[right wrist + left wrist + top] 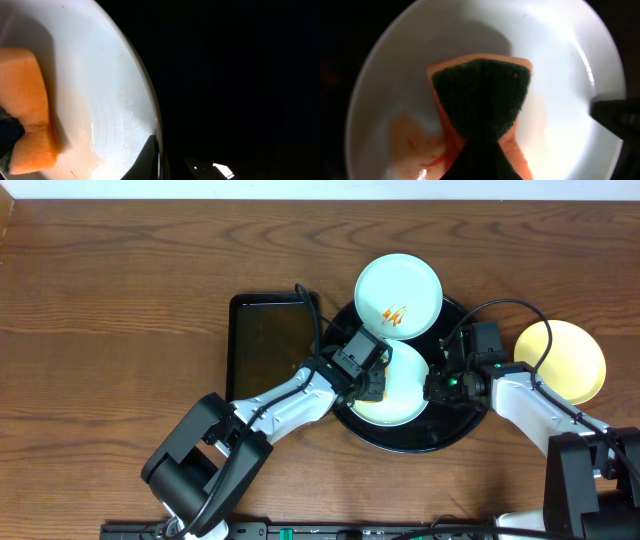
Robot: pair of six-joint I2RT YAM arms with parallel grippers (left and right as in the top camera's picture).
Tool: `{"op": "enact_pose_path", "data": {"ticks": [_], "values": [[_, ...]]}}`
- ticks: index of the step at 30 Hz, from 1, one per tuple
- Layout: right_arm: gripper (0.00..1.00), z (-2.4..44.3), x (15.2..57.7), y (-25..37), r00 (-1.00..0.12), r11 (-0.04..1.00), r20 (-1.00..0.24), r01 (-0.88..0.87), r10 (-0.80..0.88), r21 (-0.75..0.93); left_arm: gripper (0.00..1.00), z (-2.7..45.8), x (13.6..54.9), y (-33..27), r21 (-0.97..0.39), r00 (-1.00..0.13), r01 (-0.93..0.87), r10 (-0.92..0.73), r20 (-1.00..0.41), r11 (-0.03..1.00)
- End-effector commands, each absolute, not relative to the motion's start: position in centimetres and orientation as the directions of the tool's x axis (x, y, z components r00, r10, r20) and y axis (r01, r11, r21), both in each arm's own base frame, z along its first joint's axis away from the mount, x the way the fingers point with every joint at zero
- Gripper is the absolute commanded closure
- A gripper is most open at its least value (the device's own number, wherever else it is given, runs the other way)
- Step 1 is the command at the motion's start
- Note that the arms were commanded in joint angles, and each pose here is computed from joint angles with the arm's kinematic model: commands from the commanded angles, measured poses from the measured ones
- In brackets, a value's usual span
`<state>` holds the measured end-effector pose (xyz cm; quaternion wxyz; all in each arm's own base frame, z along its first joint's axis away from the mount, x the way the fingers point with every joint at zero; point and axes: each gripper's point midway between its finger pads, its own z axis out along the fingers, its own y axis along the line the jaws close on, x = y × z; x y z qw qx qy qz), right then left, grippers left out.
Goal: Clean dirty plates on tray and stack at the side
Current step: 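Return the sponge to the black tray with the left gripper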
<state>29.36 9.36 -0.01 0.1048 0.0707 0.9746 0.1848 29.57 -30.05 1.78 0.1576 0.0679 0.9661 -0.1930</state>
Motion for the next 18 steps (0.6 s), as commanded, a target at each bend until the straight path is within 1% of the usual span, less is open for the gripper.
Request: {"op": "enact_pose_path", "data": {"ticks": [1, 4, 6, 11, 18], "values": [[0.99, -1.8, 28.0, 8.6, -0.977, 0.941, -0.122, 0.132, 0.177, 0.312, 0.92, 0.0, 29.8, -27.4, -0.225, -0.942, 0.16, 0.08, -0.326, 0.961], [0.99, -2.0, 27.8, 7.8, -0.973, 0.949, -0.12, 0.161, 0.2, 0.271, 0.92, -0.4, 30.2, -25.2, -0.142, -0.943, 0.118, 0.066, -0.327, 0.983], [0.99, -2.1, 27.9, 7.7, -0.971, 0.951, -0.124, 0.165, 0.203, 0.263, 0.92, -0.5, 30.6, -24.2, -0.116, -0.942, 0.095, 0.052, -0.332, 0.989], [0.99, -2.1, 27.8, 7.7, -0.972, 0.951, -0.118, 0.166, 0.202, 0.262, 0.92, 0.5, 31.9, -23.5, -0.104, -0.929, 0.069, 0.025, -0.37, 0.992], [0.99, -2.1, 27.7, 7.7, -0.972, 0.951, -0.117, 0.166, 0.202, 0.261, 0.92, 4.3, 33.8, -23.0, -0.09, -0.873, 0.044, -0.005, -0.487, 0.995]]}}
